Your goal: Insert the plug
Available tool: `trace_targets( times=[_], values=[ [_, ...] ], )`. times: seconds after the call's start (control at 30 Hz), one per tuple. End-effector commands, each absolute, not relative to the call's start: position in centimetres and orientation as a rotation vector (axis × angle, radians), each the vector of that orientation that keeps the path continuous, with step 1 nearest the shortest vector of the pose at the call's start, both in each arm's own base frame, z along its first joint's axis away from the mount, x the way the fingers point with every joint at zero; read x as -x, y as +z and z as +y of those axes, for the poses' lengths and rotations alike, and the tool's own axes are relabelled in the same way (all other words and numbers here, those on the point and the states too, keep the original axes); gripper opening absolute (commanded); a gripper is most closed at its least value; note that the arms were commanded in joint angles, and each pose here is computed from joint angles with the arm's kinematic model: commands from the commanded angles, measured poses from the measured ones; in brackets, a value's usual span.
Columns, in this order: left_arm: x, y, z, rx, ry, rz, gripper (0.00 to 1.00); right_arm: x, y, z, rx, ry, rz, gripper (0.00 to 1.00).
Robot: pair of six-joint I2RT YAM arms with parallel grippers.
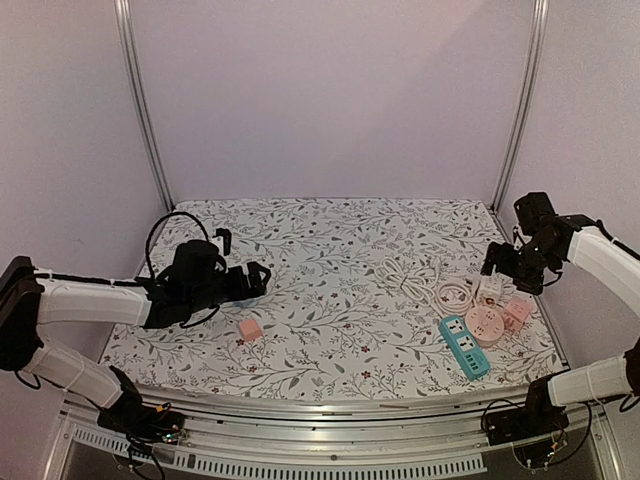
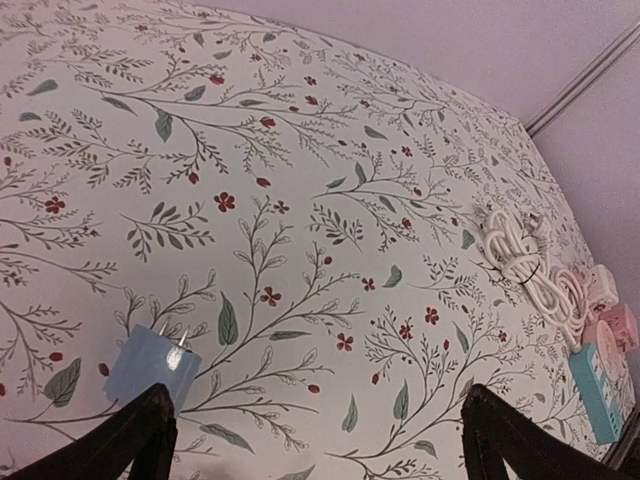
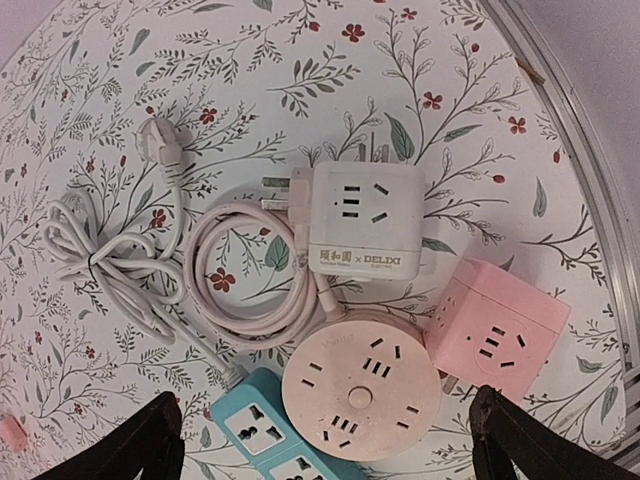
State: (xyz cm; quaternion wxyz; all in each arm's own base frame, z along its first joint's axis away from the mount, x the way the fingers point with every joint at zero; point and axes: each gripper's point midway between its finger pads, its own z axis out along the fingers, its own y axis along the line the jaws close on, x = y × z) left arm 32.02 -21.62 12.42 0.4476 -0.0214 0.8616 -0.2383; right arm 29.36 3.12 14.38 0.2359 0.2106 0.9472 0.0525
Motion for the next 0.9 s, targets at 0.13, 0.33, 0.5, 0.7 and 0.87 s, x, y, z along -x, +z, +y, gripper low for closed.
trace_targets(
  times=[0.13,0.33,0.5,0.7,0.87],
  values=[
    [-31.7,12.9,-24.8,-0.006,-0.62,2.093,0.99,-27.7,11.3,5.9,-0.561,0.286,2.748,0.99],
    [-31.5,13.0,-24.5,-0.013,-0.616,2.078,0.99,-25.9,8.9,6.5,-0.6,0.231,2.889,0.99],
    [-31.4,12.9,-24.4,-0.018,-0.61,2.076,0.99,-25.2,9.3,5.8,-0.571,0.148,2.894,0.99],
    [-31.4,12.9,-24.6,-0.029,-0.615,2.074,0.99,-25.3,7.3,5.7,-0.508,0.104,2.941,0.99],
    [-31.4,12.9,-24.5,-0.031,-0.609,2.071,0.99,-25.0,5.0,6.1,-0.493,0.078,2.995,0.99]
  ],
)
